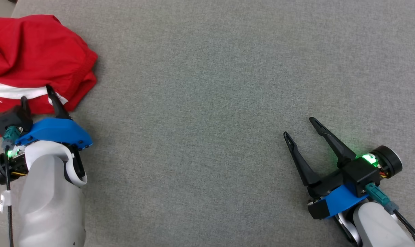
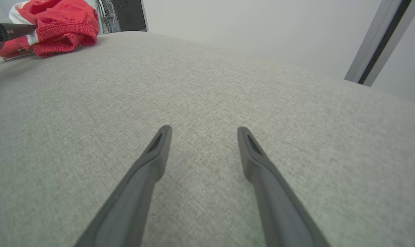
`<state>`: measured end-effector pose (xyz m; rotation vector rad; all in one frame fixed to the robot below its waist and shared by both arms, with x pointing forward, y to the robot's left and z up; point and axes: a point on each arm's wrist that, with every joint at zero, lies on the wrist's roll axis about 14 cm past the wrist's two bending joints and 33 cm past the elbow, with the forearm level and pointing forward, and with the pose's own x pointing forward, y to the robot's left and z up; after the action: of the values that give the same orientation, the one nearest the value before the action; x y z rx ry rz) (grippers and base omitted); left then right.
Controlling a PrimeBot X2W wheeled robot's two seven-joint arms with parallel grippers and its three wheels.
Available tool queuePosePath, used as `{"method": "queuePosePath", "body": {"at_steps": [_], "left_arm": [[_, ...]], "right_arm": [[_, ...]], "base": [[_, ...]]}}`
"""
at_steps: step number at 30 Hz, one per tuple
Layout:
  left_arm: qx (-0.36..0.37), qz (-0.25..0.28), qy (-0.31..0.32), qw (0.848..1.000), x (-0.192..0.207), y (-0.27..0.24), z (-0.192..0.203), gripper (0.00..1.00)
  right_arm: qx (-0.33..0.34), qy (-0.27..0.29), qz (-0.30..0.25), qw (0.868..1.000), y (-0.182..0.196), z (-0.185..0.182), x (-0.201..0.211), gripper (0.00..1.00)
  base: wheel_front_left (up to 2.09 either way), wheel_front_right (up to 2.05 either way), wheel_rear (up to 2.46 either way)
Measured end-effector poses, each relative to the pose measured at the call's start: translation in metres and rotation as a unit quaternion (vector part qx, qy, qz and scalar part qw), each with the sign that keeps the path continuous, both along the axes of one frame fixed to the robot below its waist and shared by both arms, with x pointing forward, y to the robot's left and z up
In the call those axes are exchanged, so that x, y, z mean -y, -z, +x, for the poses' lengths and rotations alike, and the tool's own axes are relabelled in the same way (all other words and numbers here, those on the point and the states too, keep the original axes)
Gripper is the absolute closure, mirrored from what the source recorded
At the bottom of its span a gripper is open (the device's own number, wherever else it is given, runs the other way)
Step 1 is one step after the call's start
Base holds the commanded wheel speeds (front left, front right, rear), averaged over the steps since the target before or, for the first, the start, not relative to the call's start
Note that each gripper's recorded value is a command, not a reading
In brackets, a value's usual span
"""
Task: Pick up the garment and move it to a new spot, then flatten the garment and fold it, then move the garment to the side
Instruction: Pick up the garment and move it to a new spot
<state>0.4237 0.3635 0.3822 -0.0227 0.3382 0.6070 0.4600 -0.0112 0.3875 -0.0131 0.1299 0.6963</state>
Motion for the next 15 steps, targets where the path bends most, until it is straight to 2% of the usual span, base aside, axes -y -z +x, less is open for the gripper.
{"method": "queuePosePath", "body": {"at_steps": [1, 2, 9, 15], "left_arm": [[-0.003, 0.000, 0.003, 1.000, 0.000, 0.002, 0.001, 0.71], [-0.004, -0.005, 0.005, 1.000, 0.001, 0.003, 0.003, 1.00], [0.033, 0.001, 0.025, 0.999, 0.004, -0.019, 0.021, 1.00], [0.116, 0.044, 0.090, 0.988, 0.021, -0.084, 0.049, 1.00]], "right_arm": [[0.000, 0.000, 0.000, 1.000, 0.000, 0.000, 0.000, 0.00], [0.000, 0.002, 0.001, 1.000, 0.000, 0.000, 0.001, 0.00], [0.005, 0.013, 0.001, 1.000, -0.006, 0.003, 0.007, 0.00], [0.013, 0.026, 0.010, 1.000, -0.023, -0.001, 0.006, 0.00]], "base": [[0.00, 0.00, 0.00], [0.00, 0.00, 0.00], [0.00, 0.00, 0.00], [0.00, 0.00, 0.00]]}}
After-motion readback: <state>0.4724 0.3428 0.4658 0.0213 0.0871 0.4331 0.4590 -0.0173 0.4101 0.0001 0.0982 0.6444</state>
